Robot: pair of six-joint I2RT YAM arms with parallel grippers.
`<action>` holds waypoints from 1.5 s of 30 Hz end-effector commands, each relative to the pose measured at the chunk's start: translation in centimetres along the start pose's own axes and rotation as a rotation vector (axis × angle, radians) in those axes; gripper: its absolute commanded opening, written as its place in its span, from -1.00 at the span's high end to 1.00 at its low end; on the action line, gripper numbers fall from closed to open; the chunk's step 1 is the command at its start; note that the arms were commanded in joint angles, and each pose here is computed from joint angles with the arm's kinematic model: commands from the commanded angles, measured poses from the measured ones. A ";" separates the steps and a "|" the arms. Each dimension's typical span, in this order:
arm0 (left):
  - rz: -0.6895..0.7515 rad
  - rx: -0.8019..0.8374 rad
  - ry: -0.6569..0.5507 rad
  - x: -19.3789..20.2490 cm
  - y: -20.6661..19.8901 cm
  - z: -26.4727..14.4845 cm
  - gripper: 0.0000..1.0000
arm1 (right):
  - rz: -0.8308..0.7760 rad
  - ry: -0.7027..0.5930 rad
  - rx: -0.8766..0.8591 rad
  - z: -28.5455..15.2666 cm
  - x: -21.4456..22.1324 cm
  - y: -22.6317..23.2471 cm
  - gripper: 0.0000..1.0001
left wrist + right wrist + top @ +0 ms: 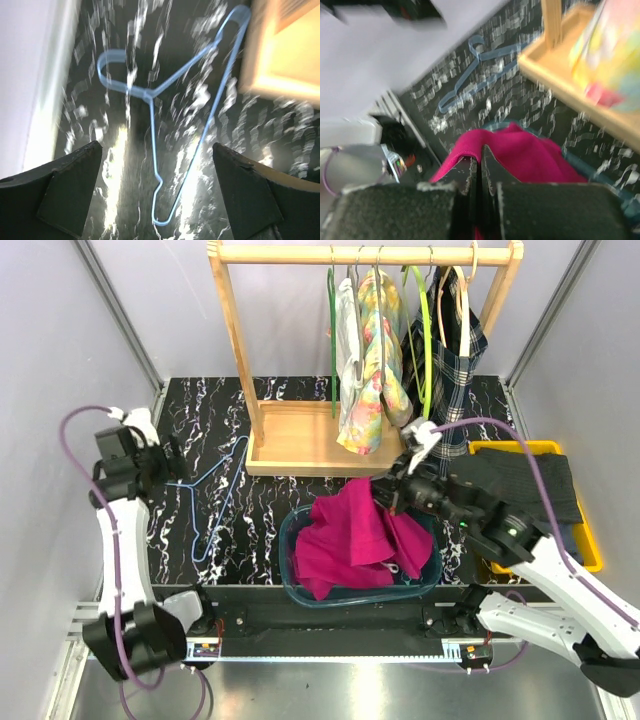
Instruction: Remove the skirt from the hanger
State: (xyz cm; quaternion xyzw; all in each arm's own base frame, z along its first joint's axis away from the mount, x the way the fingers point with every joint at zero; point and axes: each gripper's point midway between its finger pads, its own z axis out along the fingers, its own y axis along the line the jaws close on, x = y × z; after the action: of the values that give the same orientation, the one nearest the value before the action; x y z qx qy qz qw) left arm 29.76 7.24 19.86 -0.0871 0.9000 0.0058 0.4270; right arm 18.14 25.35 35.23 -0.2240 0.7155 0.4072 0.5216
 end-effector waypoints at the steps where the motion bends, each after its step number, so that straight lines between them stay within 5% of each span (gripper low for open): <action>1: 0.109 0.126 -0.352 -10.1 -3.5 -8.2 -0.93 | 0.080 0.143 -0.010 2.4 5.6 -1.1 1.00; 9: 0.215 0.322 -0.651 -18.6 -10.2 -20.2 -0.98 | 0.191 0.445 0.026 3.9 16.6 -3.5 0.87; 14: 0.251 0.467 -0.724 -22.4 -16.7 -23.4 -0.98 | 0.242 0.534 0.034 3.0 18.5 -3.2 -0.27; 17: 0.311 0.537 -0.733 -23.8 -21.4 -23.5 -0.98 | 0.201 0.438 0.055 2.4 15.1 -3.0 -0.66; 18: 0.329 0.509 -0.710 -24.4 -22.7 -21.7 -0.98 | 0.179 0.354 0.038 1.7 12.1 -2.2 -0.99; 26: 0.384 0.623 -0.832 -28.5 -34.3 -23.3 -0.98 | 0.141 -0.022 0.066 -3.5 1.9 -0.8 -0.99; 33: 0.435 0.629 -0.900 -27.8 -41.9 -21.7 -0.98 | 0.159 -0.023 0.113 -4.4 3.6 -2.0 -0.99; 45: 0.248 0.602 -1.040 -30.4 -42.3 -24.7 -0.98 | 0.199 0.018 0.063 -3.6 5.9 -1.7 -1.00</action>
State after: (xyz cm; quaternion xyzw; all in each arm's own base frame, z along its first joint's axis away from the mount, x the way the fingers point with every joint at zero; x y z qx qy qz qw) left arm 38.70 -33.26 56.22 0.2126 0.5955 -0.1376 0.7624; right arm 15.32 21.60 28.73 -0.1434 0.7655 0.4117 0.4732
